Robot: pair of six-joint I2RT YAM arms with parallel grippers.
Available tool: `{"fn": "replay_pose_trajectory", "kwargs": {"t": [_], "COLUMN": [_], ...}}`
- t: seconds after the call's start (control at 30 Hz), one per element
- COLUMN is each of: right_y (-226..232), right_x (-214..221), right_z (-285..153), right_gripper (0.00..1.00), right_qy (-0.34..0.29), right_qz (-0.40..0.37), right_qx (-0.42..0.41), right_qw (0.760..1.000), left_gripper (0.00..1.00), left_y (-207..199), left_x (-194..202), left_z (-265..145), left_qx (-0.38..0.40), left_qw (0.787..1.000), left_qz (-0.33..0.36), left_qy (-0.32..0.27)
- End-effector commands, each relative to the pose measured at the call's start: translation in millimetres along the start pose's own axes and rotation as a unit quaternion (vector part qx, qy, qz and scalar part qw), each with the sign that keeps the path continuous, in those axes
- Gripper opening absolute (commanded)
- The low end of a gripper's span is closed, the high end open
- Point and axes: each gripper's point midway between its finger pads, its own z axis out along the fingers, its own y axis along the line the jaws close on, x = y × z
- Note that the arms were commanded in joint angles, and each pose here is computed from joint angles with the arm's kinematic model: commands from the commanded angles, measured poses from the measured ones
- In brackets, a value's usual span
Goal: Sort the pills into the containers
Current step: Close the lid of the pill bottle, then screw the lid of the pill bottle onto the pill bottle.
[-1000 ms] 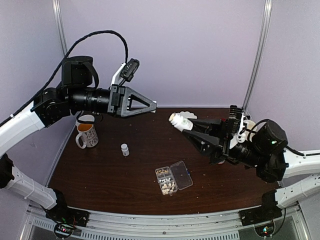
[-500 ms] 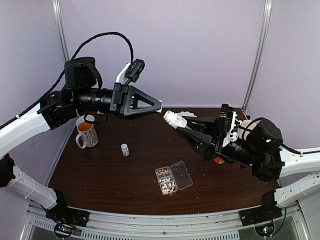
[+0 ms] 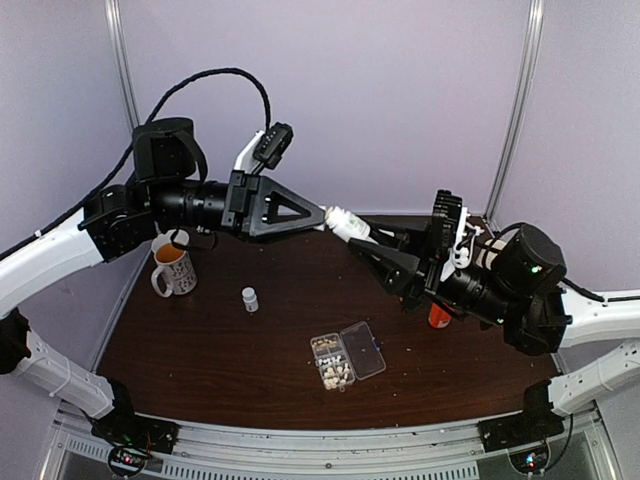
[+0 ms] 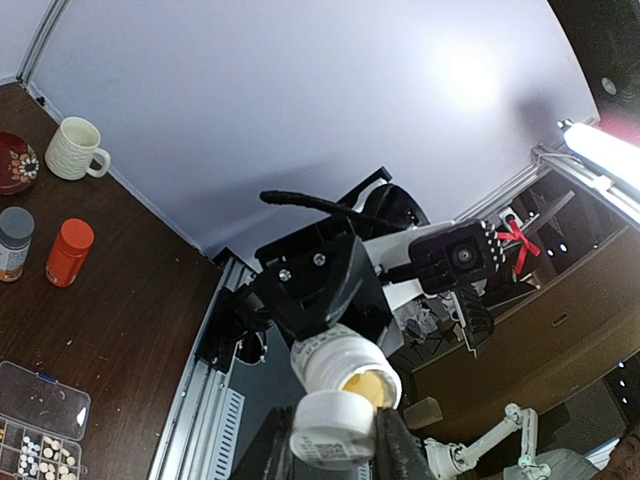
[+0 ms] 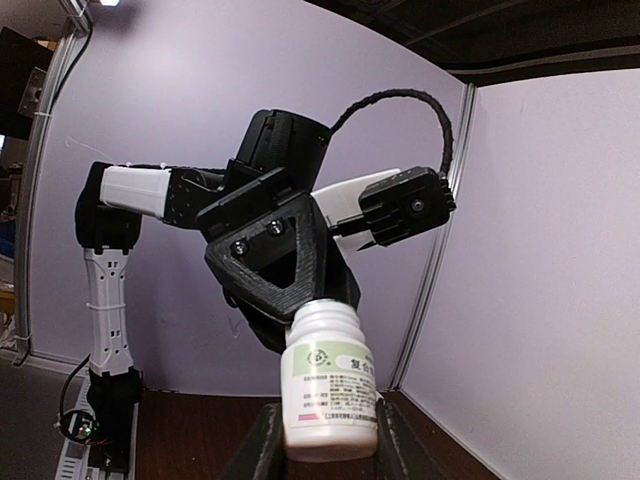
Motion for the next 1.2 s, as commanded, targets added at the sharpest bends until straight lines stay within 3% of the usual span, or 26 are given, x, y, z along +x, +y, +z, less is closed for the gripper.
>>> {"fn": "replay_pose_trajectory", "kwargs": {"t": [0.0, 0.67, 1.17], "right_y": [-0.3, 11.5, 16.1], "right_x": [-2.0, 30.5, 39.7], "right_z": [6.0, 0.9, 6.9], "right_gripper": [0.0, 0.0, 0.0], "right_qy": [0.018, 0.136, 0.155], "right_qz": [-0.007, -0.101, -0.127], "right_qx": [-0.003, -0.058, -0.077], "right_qw": [1.0, 0.984, 0.977], "left_gripper": [0.0, 0.07, 0.15], "left_y": [-5.9, -1.1, -0.8], "left_x": [1.4, 9.8, 13.6], "left_z": [-0.7, 0.5, 1.7], "left_qx": [0.009, 0.005, 0.009], "left_qw": [1.0, 1.0, 1.0], "left_qz": [0.013, 0.001, -0.007], "left_qy": [-0.002, 0.015, 0.026]}}
